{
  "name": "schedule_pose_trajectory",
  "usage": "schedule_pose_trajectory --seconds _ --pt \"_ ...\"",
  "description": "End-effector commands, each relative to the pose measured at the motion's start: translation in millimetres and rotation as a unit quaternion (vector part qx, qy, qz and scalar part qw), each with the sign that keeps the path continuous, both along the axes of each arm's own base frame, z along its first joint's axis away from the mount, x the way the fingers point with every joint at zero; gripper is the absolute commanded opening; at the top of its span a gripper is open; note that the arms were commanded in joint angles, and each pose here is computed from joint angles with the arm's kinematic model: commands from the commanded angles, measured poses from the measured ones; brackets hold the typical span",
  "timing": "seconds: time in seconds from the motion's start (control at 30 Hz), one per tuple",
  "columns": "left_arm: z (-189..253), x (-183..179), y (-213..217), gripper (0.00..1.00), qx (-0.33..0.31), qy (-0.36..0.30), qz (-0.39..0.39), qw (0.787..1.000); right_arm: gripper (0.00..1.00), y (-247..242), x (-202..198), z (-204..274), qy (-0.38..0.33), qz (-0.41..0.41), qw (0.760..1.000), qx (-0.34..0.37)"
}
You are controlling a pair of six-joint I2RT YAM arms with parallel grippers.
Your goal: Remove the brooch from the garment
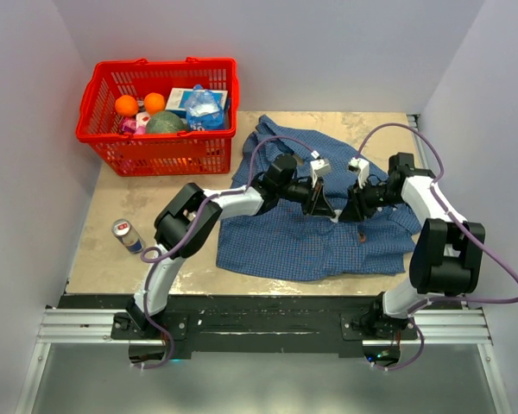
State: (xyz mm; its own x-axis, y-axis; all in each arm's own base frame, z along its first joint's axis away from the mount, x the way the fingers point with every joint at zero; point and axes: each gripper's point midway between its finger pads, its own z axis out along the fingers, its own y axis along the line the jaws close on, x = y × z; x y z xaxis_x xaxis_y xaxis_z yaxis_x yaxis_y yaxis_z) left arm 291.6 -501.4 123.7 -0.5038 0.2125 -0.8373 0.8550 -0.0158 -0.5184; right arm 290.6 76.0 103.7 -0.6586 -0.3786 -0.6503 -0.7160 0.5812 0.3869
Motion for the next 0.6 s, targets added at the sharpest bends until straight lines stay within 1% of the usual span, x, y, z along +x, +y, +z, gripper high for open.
schedule_pose_trajectory --seconds 0.0,0.17,0.3,0.47,0.53,0.57 --pt "39 -2 1 0.00 -0.044 -0.029 -0.016 0.998 0.34 3 18 10 -0.027 0.001 1.000 0.011" --pt "40 -3 1 0.00 -0.048 -0.028 -0.022 0.998 0.25 3 19 9 -0.022 -0.001 1.000 0.015" --pt "38 -7 1 0.00 -0.051 -0.028 -0.032 0.998 0.21 4 21 9 -0.015 -0.003 1.000 0.019" --pt "36 -12 1 0.00 -0.054 -0.032 -0.047 0.997 0.20 5 23 7 -0.006 -0.009 1.000 0.026" --pt "35 -13 2 0.00 -0.053 -0.033 -0.049 0.997 0.22 6 23 8 -0.001 -0.012 0.999 0.030" --pt "34 -13 1 0.00 -0.052 -0.032 -0.048 0.997 0.25 6 24 9 -0.003 -0.012 0.999 0.031"
